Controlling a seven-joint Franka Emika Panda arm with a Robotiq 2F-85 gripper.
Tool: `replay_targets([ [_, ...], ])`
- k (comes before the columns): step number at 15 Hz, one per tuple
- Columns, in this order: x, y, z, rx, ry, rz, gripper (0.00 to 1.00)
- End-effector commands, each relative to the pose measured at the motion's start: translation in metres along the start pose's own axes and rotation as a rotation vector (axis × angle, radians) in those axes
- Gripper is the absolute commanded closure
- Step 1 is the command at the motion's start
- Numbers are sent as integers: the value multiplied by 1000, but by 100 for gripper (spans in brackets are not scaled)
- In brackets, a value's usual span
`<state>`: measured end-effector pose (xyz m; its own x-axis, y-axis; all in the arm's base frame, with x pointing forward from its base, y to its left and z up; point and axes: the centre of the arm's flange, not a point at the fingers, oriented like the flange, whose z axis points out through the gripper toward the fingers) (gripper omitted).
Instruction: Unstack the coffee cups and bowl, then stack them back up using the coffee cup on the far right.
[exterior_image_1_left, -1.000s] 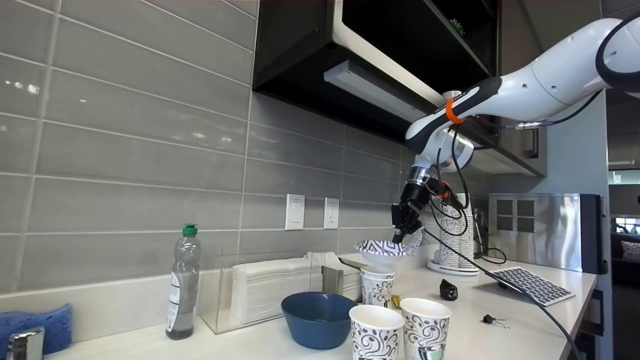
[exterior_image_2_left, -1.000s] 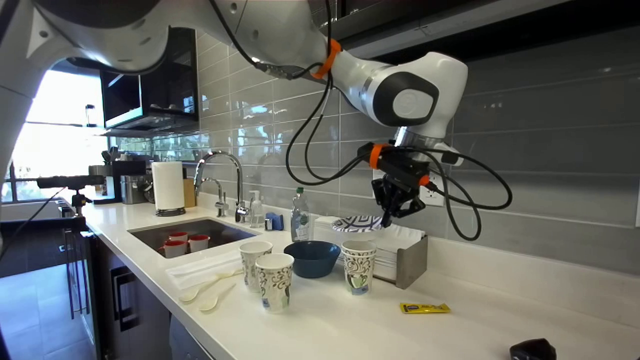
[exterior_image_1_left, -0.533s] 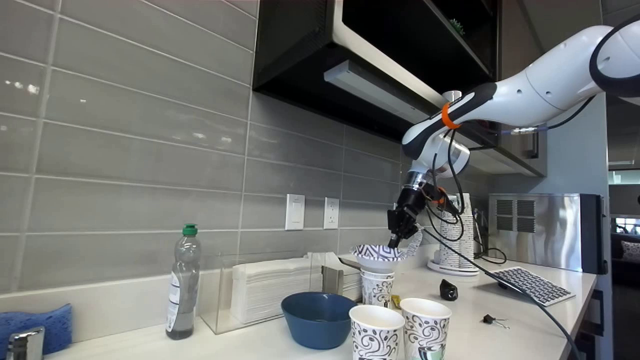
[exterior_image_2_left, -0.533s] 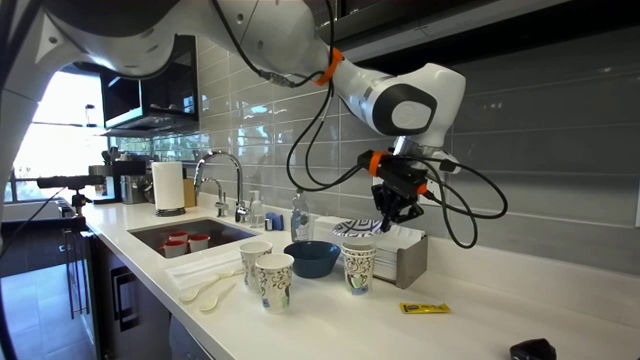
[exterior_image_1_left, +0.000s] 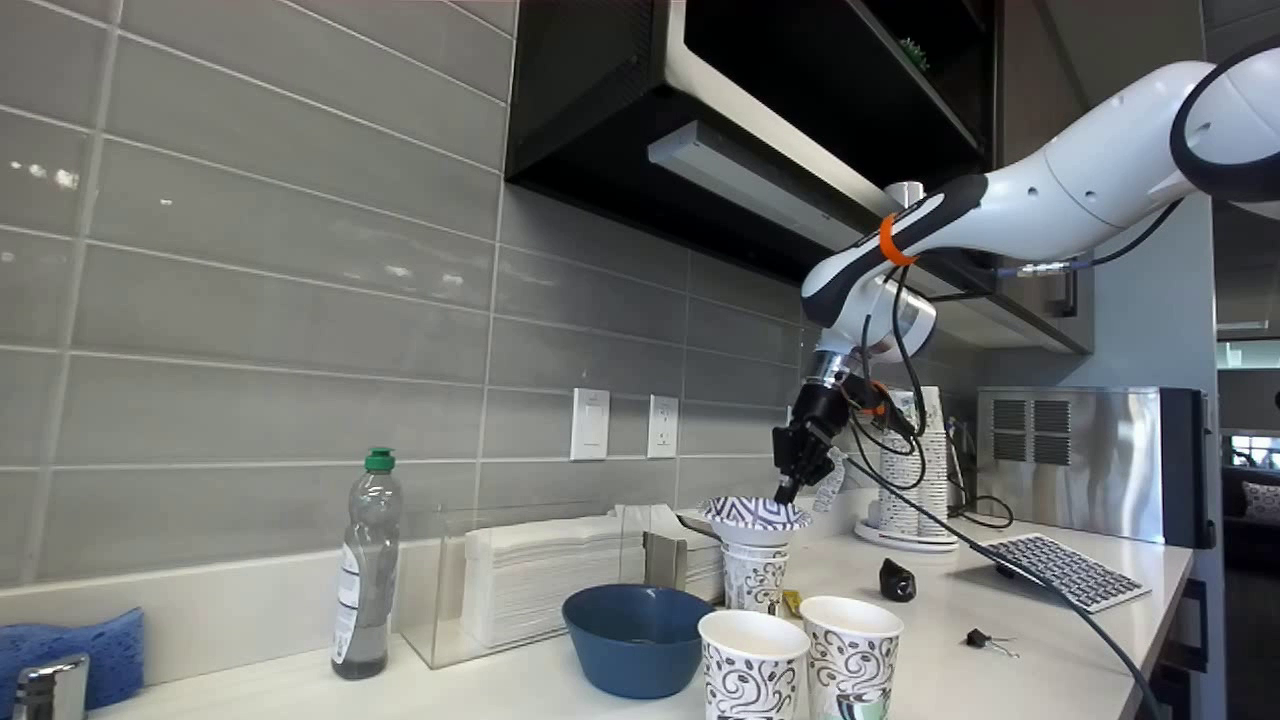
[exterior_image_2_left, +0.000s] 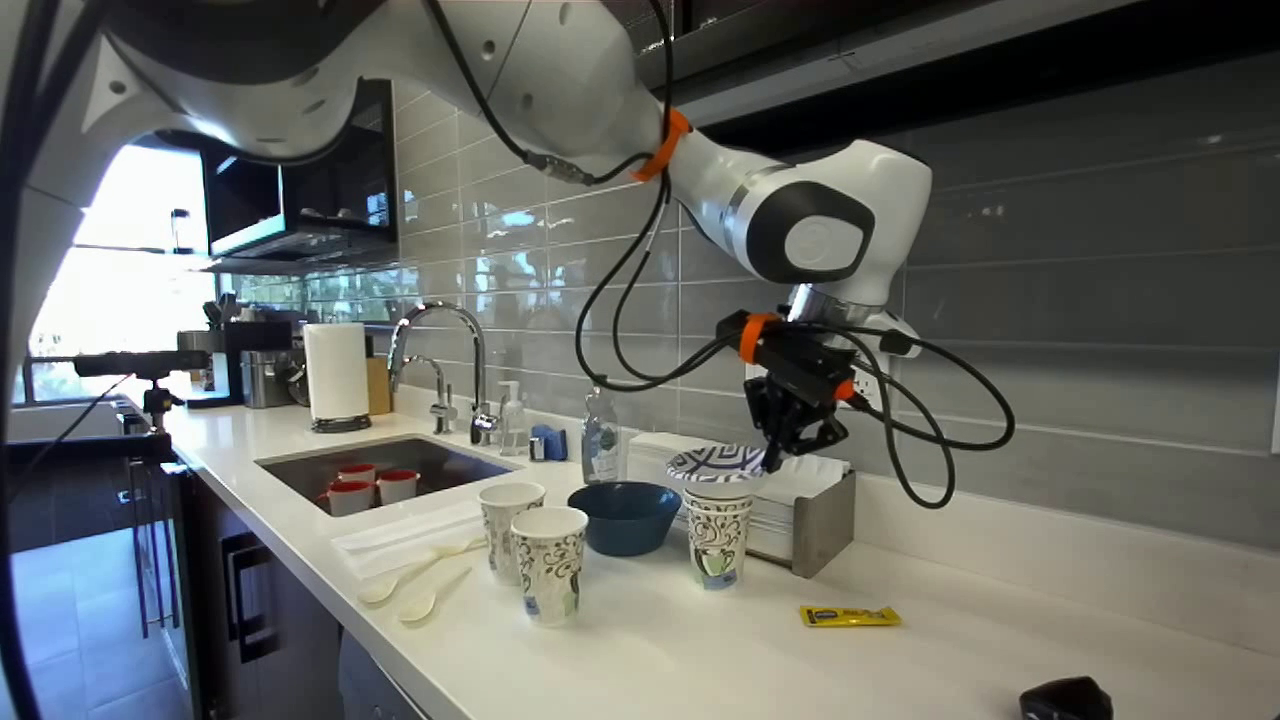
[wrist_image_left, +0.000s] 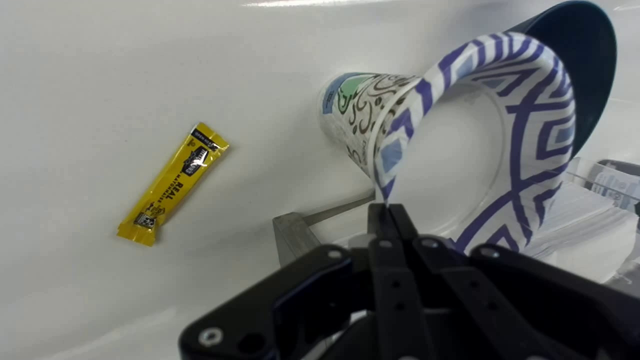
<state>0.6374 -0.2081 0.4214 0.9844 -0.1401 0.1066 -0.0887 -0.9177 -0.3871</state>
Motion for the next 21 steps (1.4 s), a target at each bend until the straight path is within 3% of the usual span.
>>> replay_targets([
  [1,-2,-2,4,16,22,21,99],
  [12,-7,3,5,13,43,20,99],
  [21,-7,1,-12,62,111,-11,99],
])
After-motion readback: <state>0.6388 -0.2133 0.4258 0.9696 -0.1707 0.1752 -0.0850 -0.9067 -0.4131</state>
